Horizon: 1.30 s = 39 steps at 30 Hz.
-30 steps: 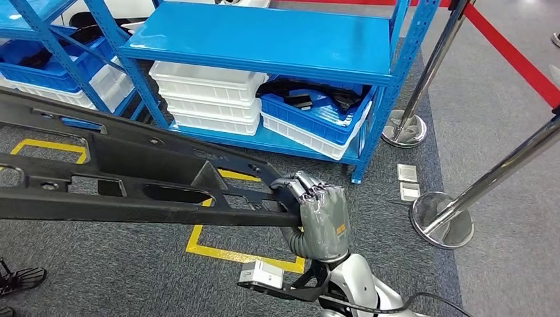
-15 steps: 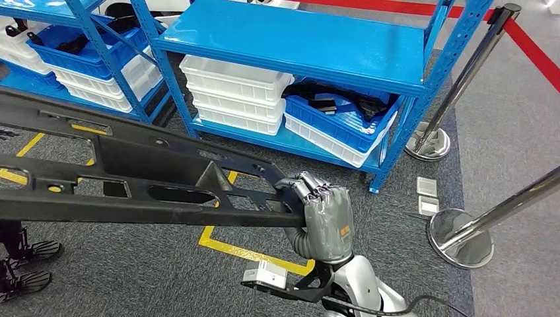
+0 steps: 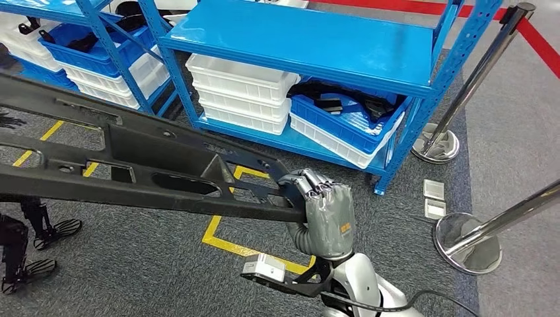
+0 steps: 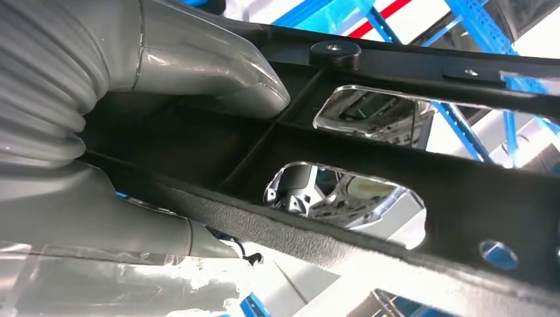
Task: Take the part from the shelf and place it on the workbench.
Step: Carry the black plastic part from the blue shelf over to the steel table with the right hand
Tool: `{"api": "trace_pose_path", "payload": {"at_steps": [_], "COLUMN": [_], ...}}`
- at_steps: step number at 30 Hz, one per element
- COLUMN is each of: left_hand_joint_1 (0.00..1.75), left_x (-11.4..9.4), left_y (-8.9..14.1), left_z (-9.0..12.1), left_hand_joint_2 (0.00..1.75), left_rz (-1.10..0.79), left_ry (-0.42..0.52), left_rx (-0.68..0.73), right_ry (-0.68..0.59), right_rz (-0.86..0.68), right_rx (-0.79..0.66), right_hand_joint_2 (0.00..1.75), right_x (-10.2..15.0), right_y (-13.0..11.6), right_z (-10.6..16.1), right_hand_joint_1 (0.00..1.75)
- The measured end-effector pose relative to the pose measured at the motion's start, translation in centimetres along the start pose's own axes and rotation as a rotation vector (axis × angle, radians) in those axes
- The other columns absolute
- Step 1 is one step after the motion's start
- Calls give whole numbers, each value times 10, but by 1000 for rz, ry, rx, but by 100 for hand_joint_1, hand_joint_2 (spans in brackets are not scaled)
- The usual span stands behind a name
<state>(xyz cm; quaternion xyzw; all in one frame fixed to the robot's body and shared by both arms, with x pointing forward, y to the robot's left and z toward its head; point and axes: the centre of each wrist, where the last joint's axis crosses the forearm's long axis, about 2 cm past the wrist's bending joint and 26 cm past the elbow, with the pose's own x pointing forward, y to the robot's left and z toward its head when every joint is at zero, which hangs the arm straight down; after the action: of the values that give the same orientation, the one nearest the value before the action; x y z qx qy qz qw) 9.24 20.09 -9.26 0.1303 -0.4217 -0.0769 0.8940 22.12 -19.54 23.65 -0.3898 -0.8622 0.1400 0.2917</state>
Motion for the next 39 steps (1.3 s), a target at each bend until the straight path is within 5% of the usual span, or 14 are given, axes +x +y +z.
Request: {"api": "trace_pose_path", "payload": {"at_steps": [39], "left_hand_joint_1": [0], "left_x": [1], "left_y": [0], "left_z": [0], "left_hand_joint_2": [175], "left_rz": [7], "left_ry": [31], "left_rx": [12], "right_ry": [-25], "right_rz": [34], "right_rx": [-8], "right_hand_joint_2": [175], "right_x": [-10], "right_y": [-9], "right_z": [5], "right_hand_joint_1": [175]}}
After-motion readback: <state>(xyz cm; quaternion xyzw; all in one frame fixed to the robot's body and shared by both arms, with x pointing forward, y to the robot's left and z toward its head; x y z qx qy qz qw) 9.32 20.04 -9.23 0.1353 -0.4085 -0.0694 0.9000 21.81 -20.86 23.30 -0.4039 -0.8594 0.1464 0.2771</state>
